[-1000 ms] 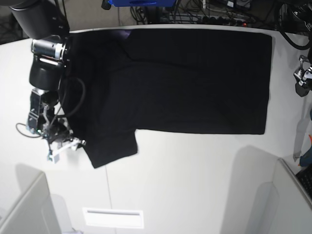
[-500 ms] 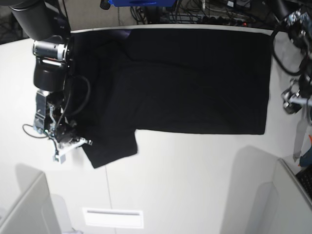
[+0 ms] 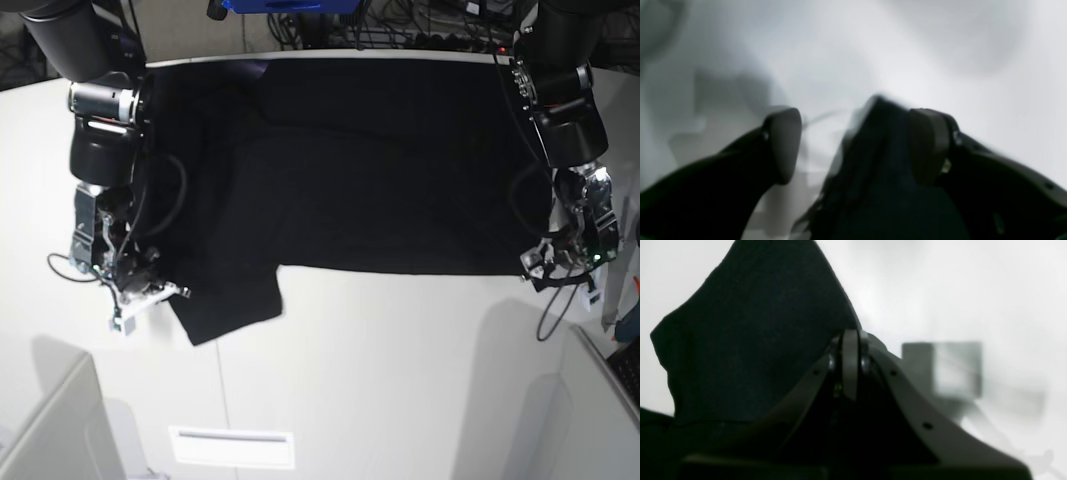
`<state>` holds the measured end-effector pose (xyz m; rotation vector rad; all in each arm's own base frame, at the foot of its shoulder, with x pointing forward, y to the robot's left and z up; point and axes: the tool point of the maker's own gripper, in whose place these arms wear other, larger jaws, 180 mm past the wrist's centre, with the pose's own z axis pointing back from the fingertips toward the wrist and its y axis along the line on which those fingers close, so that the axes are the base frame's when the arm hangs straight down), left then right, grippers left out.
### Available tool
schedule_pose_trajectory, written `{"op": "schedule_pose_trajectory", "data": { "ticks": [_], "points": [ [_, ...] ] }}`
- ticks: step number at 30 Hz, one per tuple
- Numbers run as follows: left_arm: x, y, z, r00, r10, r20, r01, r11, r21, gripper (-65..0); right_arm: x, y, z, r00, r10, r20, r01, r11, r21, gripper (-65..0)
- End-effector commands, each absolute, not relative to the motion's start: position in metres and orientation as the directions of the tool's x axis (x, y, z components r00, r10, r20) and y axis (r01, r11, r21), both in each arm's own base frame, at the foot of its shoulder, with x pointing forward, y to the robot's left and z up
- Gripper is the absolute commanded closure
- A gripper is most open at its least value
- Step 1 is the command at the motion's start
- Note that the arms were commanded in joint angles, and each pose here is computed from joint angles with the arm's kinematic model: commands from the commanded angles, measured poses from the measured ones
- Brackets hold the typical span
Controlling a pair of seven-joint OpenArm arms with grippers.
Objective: Fold the T-shirt properly
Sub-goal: 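Move both grippers down to the shirt's hem corners and grasp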
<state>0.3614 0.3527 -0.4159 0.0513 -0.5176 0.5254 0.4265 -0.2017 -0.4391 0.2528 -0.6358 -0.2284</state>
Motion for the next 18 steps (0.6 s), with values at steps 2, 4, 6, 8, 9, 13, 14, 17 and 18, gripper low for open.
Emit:
{"op": "schedule_pose_trajectory", "data": {
  "ticks": [2,4,6,8,9,13,14,17,18],
  "points": [
    [0.377,0.36,-0.4,0.715,0.466,0.521,-0.49,0.866,-0.102,-47.7,0.437,-0.206,-0.426,0.767,-0.28,0.577,0.124,0.948,0.295,0.0],
    [0.38,0.356,-0.401,0.721,0.445,0.531,-0.473,0.876,-0.092,-47.7,0.437,-0.205,-0.426,0.768,-0.278,0.577,0.123,0.948,0.294,0.0],
    [0.381,0.353,-0.403,0.726,0.438,0.53,-0.466,0.88,-0.089,-47.7,0.437,-0.205,-0.426,0.768,-0.278,0.577,0.123,0.948,0.294,0.0],
    [0.382,0.351,-0.404,0.728,0.431,0.533,-0.46,0.884,-0.087,-47.7,0.437,-0.205,-0.426,0.768,-0.278,0.577,0.123,0.948,0.294,0.0],
    [0.382,0.349,-0.406,0.733,0.427,0.529,-0.455,0.886,-0.084,-47.6,0.437,-0.205,-0.426,0.768,-0.278,0.577,0.123,0.948,0.294,0.0],
    [0.383,0.341,-0.409,0.747,0.409,0.524,-0.435,0.897,-0.08,-46.4,0.437,-0.205,-0.426,0.769,-0.276,0.577,0.12,0.949,0.292,0.0],
    [0.385,0.337,-0.409,0.747,0.412,0.522,-0.433,0.897,-0.088,-46.4,0.437,-0.205,-0.426,0.769,-0.276,0.577,0.12,0.949,0.292,0.0],
    [0.386,0.333,-0.41,0.748,0.411,0.521,-0.428,0.899,-0.093,-44.9,0.437,-0.205,-0.427,0.77,-0.276,0.576,0.121,0.949,0.292,0.0],
    [0.386,0.333,-0.411,0.748,0.411,0.521,-0.428,0.899,-0.094,-41.5,0.437,-0.205,-0.427,0.77,-0.276,0.576,0.121,0.949,0.292,0.0]
  ]
}}
